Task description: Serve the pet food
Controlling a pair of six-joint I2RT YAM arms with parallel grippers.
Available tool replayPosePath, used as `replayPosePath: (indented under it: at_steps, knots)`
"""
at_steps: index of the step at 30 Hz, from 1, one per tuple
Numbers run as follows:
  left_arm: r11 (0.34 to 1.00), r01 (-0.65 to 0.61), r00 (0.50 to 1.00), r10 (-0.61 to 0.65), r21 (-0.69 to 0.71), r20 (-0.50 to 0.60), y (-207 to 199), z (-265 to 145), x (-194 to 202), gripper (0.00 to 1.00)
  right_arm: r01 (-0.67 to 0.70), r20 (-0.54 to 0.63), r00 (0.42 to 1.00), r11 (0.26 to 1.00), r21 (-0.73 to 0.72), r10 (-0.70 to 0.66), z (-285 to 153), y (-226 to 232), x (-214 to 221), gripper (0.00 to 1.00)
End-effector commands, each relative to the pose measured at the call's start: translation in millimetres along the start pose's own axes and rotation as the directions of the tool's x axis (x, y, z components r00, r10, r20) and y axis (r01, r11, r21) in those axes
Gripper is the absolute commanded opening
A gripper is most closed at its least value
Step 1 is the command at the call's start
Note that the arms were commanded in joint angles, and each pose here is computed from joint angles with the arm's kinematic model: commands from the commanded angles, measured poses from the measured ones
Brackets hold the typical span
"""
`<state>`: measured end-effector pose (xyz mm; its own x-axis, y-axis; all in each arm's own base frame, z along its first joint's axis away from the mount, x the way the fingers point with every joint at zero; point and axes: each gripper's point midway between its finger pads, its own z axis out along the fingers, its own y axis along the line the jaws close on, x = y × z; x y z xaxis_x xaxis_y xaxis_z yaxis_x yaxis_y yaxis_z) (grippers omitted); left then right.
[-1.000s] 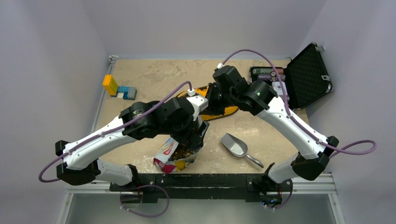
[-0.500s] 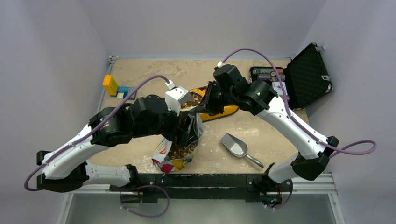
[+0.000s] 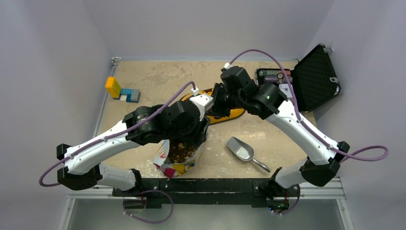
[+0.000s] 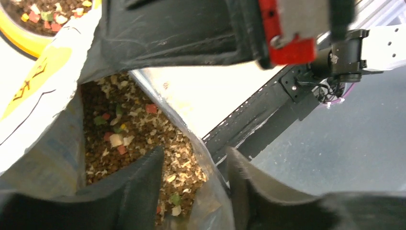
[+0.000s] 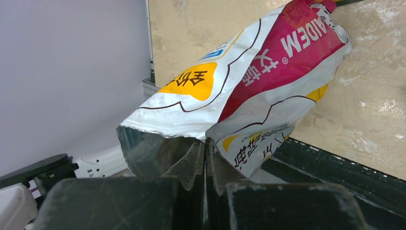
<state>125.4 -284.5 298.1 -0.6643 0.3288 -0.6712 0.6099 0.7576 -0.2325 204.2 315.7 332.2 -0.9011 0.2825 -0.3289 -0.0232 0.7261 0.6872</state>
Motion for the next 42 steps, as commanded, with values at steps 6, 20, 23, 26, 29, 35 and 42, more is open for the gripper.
replayPosePath:
  at_steps: [6,20,23,26,29,35,42]
  knots:
    - [0.985,-0.019,1.000,0.017,-0.171,-0.015,42.4,-41.7,7.6,0.57,0.111,0.170,0.983,0.952,-0.286,-0.064,-62.3,61.1,-26.6,0.00]
    - [0.981,-0.001,0.999,-0.006,-0.195,-0.035,45.7,-23.5,10.9,0.71,0.397,0.286,0.898,0.897,-0.194,-0.335,-67.5,34.2,-35.6,0.23]
    - [0.980,0.013,1.000,-0.018,-0.197,-0.022,47.4,-21.8,12.2,0.68,0.514,0.188,0.848,0.855,-0.067,-0.496,-52.6,-7.9,-30.5,0.48]
    - [0.982,0.025,1.000,-0.027,-0.189,-0.009,50.3,-23.9,16.0,0.66,0.598,0.089,0.800,0.801,-0.034,-0.594,-41.9,-49.4,-8.9,0.55]
    - [0.984,0.034,0.999,-0.035,-0.178,-0.002,52.2,-28.4,19.6,0.66,0.629,0.062,0.775,0.759,-0.167,-0.628,-43.0,-54.8,21.3,0.59]
    - [0.986,0.041,0.999,-0.040,-0.164,0.008,52.0,-32.3,19.6,0.66,0.599,-0.041,0.784,0.773,-0.210,-0.619,-19.0,-50.5,52.4,0.58]
    - [0.988,0.061,0.997,-0.054,-0.139,0.056,50.9,-50.6,8.6,0.70,0.488,-0.025,0.873,0.871,0.065,-0.487,15.9,-46.0,9.1,0.17]
